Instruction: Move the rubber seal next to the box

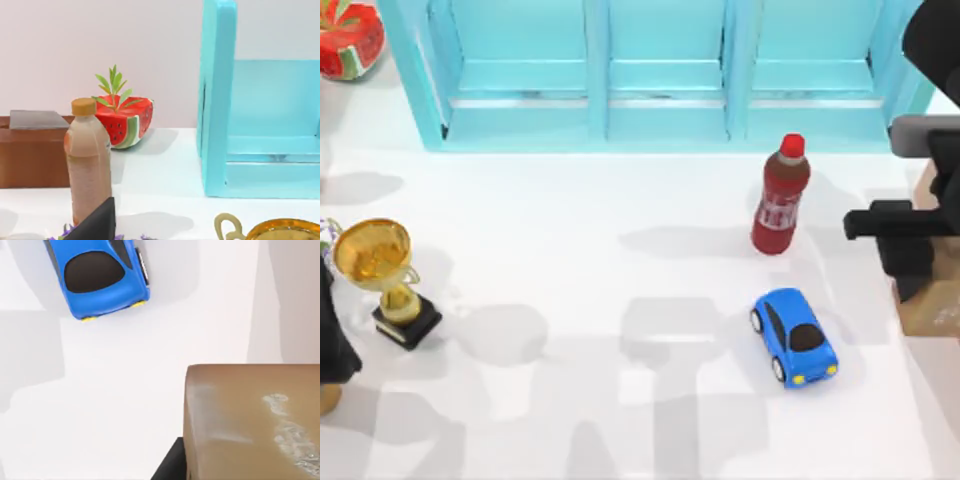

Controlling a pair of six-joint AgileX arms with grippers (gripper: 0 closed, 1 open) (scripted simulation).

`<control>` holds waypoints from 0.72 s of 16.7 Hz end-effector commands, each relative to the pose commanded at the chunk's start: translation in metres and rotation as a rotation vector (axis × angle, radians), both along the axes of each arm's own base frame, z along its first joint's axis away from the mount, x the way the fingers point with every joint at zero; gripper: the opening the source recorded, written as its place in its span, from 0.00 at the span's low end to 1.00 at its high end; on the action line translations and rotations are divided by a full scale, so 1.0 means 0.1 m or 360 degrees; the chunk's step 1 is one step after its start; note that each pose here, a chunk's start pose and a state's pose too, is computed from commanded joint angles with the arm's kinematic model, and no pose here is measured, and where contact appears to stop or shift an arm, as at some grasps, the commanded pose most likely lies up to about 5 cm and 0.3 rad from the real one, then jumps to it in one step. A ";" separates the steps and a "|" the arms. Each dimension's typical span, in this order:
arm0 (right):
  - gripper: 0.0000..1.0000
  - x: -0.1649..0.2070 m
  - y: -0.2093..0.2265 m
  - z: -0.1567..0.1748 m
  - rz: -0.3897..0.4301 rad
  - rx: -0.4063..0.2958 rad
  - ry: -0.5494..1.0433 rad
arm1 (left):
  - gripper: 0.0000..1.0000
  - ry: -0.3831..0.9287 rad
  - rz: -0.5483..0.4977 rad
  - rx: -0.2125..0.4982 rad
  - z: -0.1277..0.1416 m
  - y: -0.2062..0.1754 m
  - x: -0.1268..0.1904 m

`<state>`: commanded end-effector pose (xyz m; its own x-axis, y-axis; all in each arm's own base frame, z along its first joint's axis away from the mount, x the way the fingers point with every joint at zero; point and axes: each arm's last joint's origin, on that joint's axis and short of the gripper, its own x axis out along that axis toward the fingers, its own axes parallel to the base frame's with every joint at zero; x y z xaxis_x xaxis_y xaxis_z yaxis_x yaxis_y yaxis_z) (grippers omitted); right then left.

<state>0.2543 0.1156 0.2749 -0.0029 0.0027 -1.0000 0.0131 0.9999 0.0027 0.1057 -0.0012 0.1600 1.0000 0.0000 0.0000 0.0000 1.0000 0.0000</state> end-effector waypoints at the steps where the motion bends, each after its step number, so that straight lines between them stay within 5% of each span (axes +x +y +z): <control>1: 0.00 -0.06 -0.12 0.00 0.0000 0.0000 0.0002 | 1.00 0.0000 0.0000 0.0000 0.00 0.00 0.00; 12: 0.00 -0.16 -0.30 -0.14 0.0007 0.0000 0.0002 | 1.00 0.0000 0.0000 0.0000 0.00 0.00 0.00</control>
<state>0.2386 0.0861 0.2611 -0.0044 0.0026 -1.0000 0.0086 1.0000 0.0025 0.1057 -0.0012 0.1600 1.0000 0.0000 0.0000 0.0000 1.0000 0.0000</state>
